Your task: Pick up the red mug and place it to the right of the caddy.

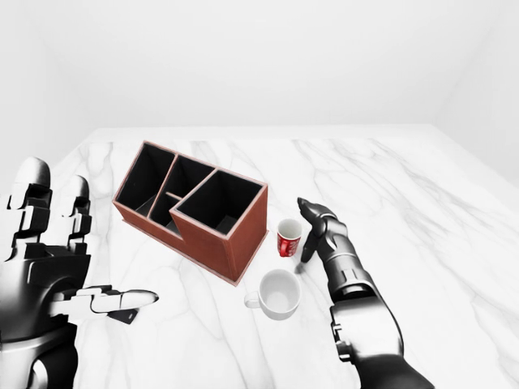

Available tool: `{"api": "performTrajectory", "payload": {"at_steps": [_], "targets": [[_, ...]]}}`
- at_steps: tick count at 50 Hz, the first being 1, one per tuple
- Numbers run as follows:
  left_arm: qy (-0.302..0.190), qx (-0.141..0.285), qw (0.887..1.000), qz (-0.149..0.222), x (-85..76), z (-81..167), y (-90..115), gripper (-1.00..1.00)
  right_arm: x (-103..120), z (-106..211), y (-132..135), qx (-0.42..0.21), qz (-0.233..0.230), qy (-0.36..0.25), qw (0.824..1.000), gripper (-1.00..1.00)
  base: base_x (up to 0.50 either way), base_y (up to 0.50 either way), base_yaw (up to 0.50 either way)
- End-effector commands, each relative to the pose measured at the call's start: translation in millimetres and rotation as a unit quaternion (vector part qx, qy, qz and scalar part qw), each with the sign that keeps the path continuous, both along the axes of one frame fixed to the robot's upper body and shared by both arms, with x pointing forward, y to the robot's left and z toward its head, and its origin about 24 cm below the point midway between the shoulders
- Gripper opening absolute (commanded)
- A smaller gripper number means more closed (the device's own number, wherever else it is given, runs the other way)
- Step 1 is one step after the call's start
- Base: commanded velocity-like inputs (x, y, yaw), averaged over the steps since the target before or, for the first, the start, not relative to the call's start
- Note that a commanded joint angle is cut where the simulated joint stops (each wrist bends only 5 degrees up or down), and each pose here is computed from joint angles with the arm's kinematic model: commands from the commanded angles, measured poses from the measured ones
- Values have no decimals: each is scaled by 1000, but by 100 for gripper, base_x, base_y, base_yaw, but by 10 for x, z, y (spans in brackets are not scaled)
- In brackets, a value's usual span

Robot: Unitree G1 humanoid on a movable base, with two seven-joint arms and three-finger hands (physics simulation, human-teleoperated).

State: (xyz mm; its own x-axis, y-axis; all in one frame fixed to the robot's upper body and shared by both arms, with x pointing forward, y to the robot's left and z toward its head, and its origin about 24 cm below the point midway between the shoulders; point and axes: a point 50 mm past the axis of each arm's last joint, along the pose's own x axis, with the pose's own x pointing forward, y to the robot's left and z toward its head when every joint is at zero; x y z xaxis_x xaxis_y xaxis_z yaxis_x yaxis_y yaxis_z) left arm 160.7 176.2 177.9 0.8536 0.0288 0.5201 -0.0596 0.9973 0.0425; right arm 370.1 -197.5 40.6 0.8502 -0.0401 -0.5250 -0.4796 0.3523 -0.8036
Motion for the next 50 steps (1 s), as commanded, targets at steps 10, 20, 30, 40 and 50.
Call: {"api": "performTrajectory", "payload": {"at_steps": [10,20,30,40,50], "targets": [[7,0,1000,-3,15,-25,-19,100,140,703,-284,-4,6,-53,999,100,0,0,0],[6,0,1000,-3,-5,-20,-14,100,39,1166,-287,39,47,-95,994,100,0,0,0],[-3,2,1000,-5,-30,18,-32,100,-364,1756,-115,75,115,-259,956,100,0,0,0],[-4,4,1000,-6,-40,26,-37,100,-965,2042,38,132,187,-378,897,100,0,0,0],[-7,5,1000,-11,-71,43,-66,100,-1621,1827,176,233,226,-400,857,100,0,0,0]]}}
